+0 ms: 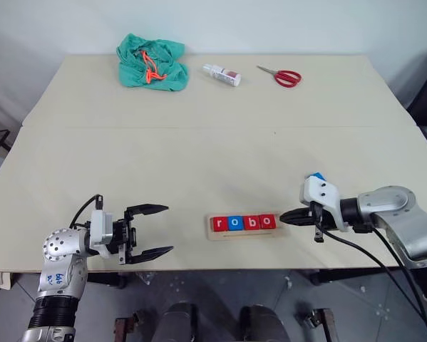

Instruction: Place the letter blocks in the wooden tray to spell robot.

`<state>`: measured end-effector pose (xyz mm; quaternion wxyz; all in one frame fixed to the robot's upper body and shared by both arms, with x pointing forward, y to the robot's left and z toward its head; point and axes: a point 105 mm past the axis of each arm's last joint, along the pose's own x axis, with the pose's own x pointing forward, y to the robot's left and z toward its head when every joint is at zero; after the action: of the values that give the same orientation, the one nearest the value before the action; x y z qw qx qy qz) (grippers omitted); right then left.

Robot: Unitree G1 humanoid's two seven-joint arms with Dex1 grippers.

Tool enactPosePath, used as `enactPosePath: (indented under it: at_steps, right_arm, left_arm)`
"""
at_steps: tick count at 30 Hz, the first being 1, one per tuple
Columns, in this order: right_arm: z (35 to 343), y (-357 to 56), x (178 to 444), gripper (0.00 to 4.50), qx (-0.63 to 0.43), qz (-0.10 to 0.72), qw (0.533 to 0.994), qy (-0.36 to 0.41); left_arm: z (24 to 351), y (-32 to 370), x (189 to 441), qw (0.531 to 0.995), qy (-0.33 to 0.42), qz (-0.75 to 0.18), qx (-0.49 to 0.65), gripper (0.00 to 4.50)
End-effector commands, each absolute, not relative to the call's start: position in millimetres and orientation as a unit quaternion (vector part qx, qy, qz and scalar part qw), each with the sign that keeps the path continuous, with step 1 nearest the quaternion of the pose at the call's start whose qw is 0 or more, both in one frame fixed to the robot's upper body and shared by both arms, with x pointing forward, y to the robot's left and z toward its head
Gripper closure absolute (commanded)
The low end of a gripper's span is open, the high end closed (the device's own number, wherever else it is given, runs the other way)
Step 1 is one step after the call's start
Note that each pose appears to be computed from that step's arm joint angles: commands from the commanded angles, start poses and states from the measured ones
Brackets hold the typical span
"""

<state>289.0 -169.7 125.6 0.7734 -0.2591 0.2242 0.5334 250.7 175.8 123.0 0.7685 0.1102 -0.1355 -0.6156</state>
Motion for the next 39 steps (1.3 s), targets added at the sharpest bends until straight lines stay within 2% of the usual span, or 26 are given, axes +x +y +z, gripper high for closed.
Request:
enactPosePath:
  at_steps: [1,20,28,39]
  right_arm:
    - [131,-164,289,4.46,-0.269,0.54,0.77,0.207]
    - [133,-146,293,4.46,-0.268,0.554,0.765,0.187]
    - [159,-166,292,4.46,-0.245,0.516,0.803,0.167]
    - [145,-169,288,4.46,-0.238,0.491,0.82,0.174]
  left_arm:
    - [128,178,247,0.768,-0.145,-0.612,0.122,0.0]
    - [126,178,246,0.774,-0.145,-0.604,0.122,0.0]
    - [126,178,247,0.774,-0.145,-0.605,0.121,0.0]
    - [126,174,255,0.766,-0.149,-0.614,0.117,0.0]
